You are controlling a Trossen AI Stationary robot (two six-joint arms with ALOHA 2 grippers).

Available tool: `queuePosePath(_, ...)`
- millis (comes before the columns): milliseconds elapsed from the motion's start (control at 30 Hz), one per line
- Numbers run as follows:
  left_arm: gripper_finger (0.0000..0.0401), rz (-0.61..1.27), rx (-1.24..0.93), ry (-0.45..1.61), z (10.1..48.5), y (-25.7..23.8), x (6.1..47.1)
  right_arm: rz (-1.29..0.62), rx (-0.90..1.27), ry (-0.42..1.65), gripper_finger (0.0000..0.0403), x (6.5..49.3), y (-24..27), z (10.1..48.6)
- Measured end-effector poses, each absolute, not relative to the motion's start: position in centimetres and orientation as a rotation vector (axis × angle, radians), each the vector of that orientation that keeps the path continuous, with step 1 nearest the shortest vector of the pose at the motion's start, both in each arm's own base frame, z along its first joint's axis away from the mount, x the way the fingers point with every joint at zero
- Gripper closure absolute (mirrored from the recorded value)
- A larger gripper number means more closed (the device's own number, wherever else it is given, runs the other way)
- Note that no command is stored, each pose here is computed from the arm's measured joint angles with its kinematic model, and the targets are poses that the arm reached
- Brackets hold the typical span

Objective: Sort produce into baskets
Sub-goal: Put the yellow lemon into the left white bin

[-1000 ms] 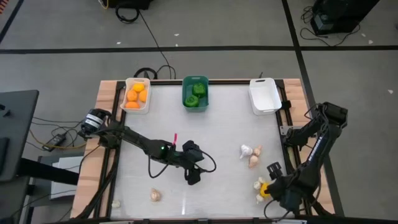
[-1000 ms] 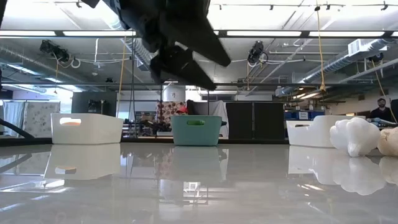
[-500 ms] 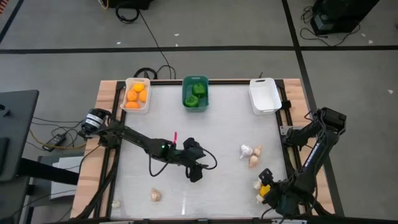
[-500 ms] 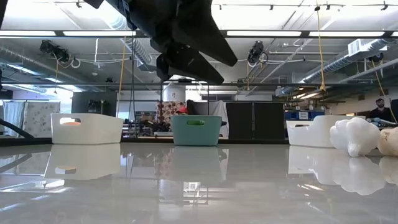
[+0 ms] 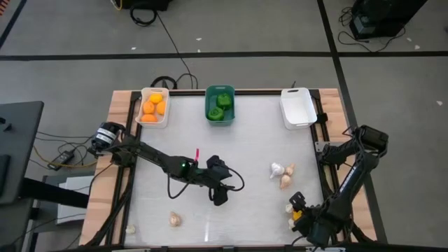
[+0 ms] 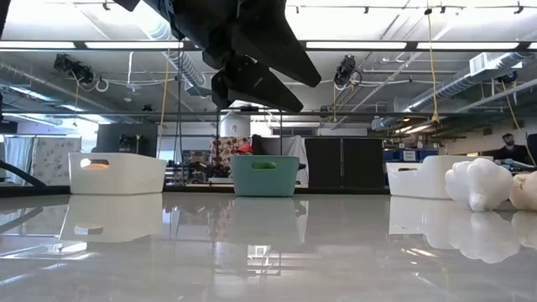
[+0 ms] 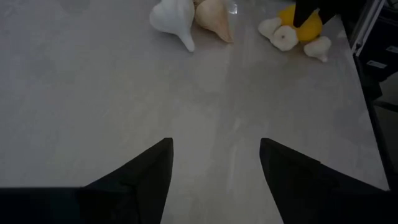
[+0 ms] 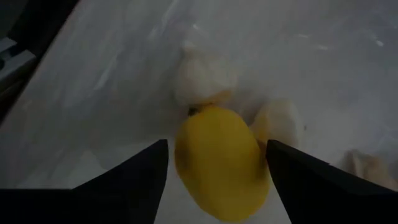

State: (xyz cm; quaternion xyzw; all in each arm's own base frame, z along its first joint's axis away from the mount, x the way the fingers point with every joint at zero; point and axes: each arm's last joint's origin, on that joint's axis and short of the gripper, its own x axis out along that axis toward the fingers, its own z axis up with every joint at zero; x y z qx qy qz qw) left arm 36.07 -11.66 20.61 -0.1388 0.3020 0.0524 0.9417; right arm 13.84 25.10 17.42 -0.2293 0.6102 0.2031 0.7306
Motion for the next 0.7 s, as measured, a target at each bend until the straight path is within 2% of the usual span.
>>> queuePosePath(267,0.0155,0.108,-0.284,0.621,20.6,-11.6,36.0,0.438,-0.47,1.416,0.015,13.5,24.9,16.2)
queuePosePath(567,0.0155,0.109,-0.284,0.623,20.6,-11.6,36.0,0.385,-0.406,1.441,0.0159,13.7,24.6,16.2)
queuePosePath(700,0.0155,0.101,-0.442,0.642,20.5,-11.5,36.1,0.347,-0.343,1.478,0.016,13.9,24.2,17.0)
